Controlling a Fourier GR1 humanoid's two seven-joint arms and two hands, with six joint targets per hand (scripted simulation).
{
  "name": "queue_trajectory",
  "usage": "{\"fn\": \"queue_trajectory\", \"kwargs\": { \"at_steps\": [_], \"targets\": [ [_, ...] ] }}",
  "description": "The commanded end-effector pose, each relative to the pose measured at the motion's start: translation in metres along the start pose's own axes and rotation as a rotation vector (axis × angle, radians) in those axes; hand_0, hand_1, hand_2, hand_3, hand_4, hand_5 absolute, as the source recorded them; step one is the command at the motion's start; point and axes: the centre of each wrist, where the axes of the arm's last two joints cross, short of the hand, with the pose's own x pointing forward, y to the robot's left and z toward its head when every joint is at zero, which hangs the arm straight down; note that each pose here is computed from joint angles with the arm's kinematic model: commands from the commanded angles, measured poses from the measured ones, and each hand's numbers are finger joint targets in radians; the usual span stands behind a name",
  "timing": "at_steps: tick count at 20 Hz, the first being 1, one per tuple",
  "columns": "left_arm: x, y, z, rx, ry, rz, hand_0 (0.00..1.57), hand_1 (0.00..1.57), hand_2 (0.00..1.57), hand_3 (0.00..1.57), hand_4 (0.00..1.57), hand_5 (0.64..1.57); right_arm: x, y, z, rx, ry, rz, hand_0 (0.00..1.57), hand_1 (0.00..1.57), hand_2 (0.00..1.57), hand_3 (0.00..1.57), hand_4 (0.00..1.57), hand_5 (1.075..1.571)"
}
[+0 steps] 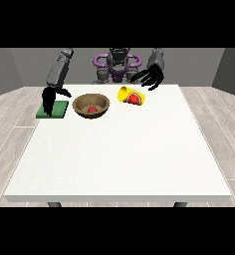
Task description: Pick the cup and pour the ball into the bowl, then pick the bowl and place it on the pad
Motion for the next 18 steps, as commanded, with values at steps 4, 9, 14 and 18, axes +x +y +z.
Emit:
{"fn": "queue_trajectory", "kwargs": {
  "at_steps": [4, 9, 14, 18],
  "targets": [
    [-0.045, -0.002, 0.024, 0.058, 0.064, 0.326, 0.00, 0.00, 0.00, 0.00, 0.00, 1.531, -0.007, 0.059, -0.018, 0.078, 0.009, -0.025, 0.00, 0.00, 0.00, 0.00, 0.33, 1.559],
    [-0.074, 0.003, 0.040, 0.051, 0.124, 0.322, 0.00, 0.00, 0.00, 0.00, 0.00, 1.523, -0.028, 0.062, -0.003, 0.136, 0.078, 0.017, 0.00, 0.00, 0.00, 0.00, 0.02, 1.540],
    [-0.071, -0.008, 0.045, 0.022, 0.166, 0.361, 0.00, 0.00, 0.00, 0.00, 0.00, 1.533, -0.045, 0.073, 0.003, 0.115, 0.161, 0.010, 0.00, 0.00, 0.00, 0.00, 0.08, 1.543],
    [-0.032, -0.001, 0.025, -0.035, 0.071, 0.352, 0.00, 0.00, 0.00, 0.00, 0.00, 1.549, -0.064, 0.050, 0.022, 0.059, 0.113, -0.032, 0.00, 0.00, 0.00, 0.00, 0.25, 1.550]
  ]
}}
